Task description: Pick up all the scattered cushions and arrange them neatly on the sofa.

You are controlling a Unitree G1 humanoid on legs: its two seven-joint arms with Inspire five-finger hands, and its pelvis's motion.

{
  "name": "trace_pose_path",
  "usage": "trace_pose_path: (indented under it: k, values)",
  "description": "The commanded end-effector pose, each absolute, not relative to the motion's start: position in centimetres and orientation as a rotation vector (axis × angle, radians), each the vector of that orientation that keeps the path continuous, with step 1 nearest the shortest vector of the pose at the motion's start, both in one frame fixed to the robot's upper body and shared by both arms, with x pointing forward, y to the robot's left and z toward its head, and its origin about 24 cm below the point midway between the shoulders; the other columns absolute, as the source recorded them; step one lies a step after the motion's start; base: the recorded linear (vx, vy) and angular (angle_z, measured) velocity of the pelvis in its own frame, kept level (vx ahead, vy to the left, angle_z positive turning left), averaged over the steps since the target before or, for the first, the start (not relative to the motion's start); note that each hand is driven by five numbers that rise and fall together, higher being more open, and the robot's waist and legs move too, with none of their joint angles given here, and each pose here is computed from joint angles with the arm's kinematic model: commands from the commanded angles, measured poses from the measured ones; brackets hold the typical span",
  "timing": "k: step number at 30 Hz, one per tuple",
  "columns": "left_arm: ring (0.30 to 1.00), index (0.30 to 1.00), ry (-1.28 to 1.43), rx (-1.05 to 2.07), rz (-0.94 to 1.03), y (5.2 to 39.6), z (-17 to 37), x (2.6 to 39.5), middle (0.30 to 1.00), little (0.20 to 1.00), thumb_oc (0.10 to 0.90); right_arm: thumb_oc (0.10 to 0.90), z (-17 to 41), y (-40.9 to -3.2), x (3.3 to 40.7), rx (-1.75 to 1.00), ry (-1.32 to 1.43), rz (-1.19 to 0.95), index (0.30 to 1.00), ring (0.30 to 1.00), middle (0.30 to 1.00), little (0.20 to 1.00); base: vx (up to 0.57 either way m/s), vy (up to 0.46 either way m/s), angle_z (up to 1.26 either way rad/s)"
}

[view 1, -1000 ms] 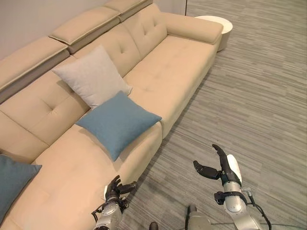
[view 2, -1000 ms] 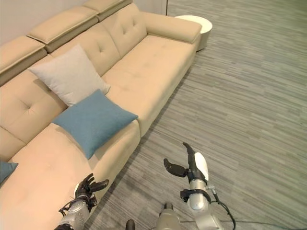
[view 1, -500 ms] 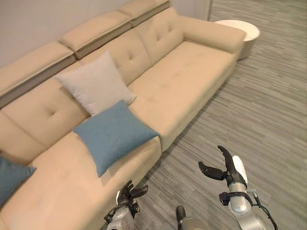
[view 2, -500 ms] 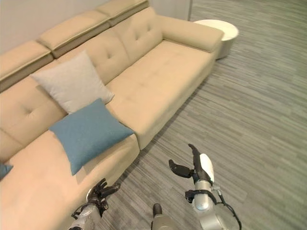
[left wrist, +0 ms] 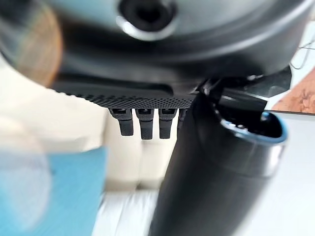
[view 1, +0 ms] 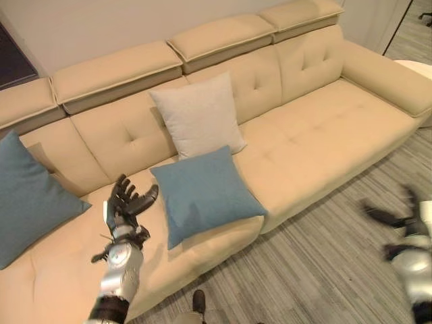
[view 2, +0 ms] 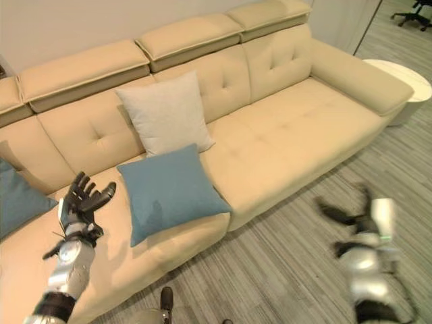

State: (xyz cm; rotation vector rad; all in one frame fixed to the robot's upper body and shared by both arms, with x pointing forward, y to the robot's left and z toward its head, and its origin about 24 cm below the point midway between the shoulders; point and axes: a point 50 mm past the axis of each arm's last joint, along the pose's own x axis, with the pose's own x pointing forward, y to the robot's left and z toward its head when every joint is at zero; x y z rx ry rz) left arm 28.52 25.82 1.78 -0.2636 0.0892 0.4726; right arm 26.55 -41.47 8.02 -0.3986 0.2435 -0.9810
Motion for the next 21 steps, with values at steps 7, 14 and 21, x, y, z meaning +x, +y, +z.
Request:
trace_pose_path:
  k: [7,14,21]
  values:
    - [0.900,0.900,0.210,-0.283,0.337,21.8,0.0,30.6,0.900,0.900,0.800,0.800,17.1,-28.0,36.2,-0.422,-0.226,-0.485,0.900,0.900,0.900,0.900,-0.11,0.133,0.11]
    - [0.900,0.900,0.220,-0.291,0.311,20.0,1.1,33.0,0.900,0.900,0.800,0.800,20.7,-24.5,39.8,-0.424,-0.214,-0.414,0.900,0.900,0.900,0.900,-0.10,0.076,0.01]
    - [0.900,0.900,0.126,-0.301,0.265,18.5,4.2,35.4,0.900,0.900,0.800,0.800,19.0,-25.0,40.6,-0.418,-0.080,-0.422,0.900,0.900,0.900,0.900,-0.05,0.023,0.04]
